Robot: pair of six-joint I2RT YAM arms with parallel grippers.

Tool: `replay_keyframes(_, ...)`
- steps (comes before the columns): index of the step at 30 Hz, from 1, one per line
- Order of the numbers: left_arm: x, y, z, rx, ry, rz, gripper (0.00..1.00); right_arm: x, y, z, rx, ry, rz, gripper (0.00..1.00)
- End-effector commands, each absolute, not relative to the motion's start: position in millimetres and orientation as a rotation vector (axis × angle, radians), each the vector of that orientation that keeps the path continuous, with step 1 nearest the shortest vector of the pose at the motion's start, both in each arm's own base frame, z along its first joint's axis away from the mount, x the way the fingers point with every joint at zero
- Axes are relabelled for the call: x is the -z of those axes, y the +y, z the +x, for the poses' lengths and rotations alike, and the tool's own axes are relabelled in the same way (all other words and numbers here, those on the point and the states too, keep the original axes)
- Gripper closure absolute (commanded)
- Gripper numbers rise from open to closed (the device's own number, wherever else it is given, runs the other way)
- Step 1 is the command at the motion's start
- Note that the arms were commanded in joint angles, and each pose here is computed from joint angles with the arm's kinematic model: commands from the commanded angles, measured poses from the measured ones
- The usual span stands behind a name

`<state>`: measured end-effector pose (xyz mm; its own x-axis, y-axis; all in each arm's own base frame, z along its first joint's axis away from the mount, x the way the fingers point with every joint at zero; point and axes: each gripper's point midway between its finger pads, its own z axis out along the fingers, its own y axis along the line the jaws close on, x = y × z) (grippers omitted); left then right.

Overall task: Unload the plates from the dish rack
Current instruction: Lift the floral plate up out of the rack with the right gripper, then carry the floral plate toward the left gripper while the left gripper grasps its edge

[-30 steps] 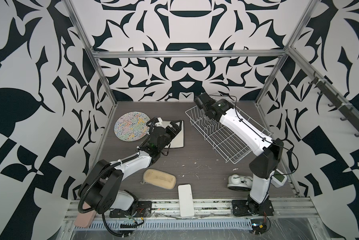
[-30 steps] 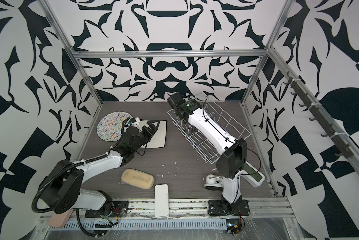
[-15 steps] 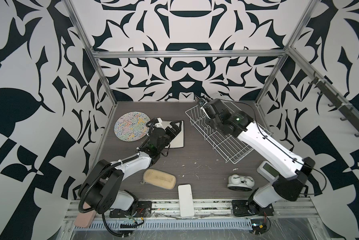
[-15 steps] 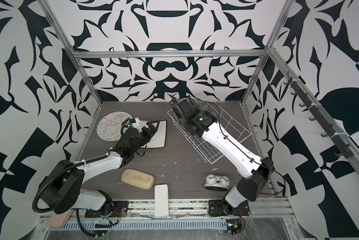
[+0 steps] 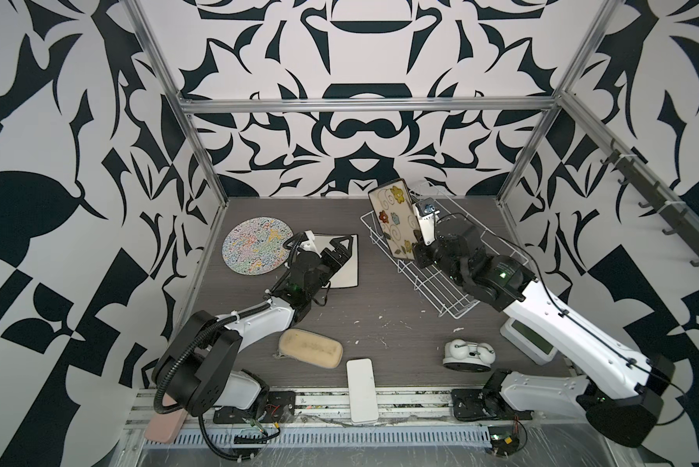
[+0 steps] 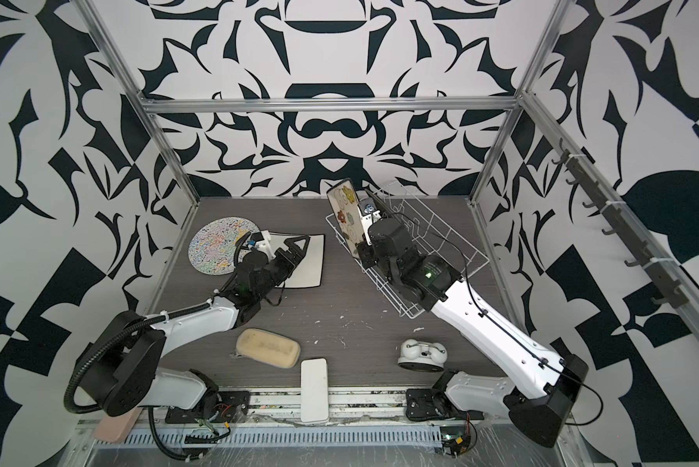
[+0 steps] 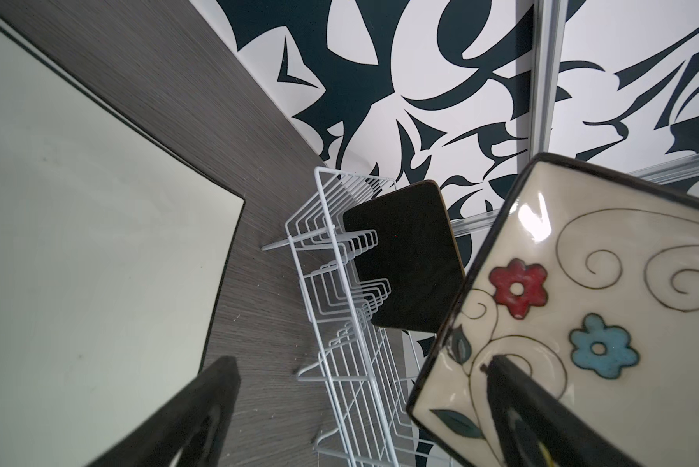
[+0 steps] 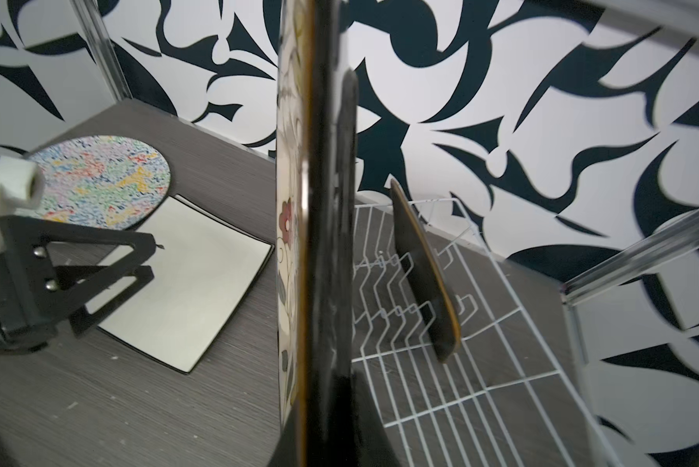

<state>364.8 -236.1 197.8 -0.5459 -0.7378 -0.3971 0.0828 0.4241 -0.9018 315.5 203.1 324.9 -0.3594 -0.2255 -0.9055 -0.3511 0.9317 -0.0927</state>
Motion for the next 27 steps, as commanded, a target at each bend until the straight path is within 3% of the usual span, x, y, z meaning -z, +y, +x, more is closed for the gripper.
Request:
replay_keyframes(1, -211.4, -226.6, 363.7, 1.224, 1.765, -0.573, 0.01, -431.8, 207.1, 316.2, -0.492, 1.595, -0.095, 1.00)
replay_keyframes(13, -216.0, -205.5, 353.2, 1.175, 1.724, -0.617, 0.01, -422.4, 214.1, 307.6, -0.851, 1.367, 0.098, 1.00)
replay_keyframes(27, -236.5, -199.7, 344.8, 1.276, 1.625, -0.652, 0.01, -428.4, 217.6, 301.5, -1.100, 1.138, 0.192, 1.00)
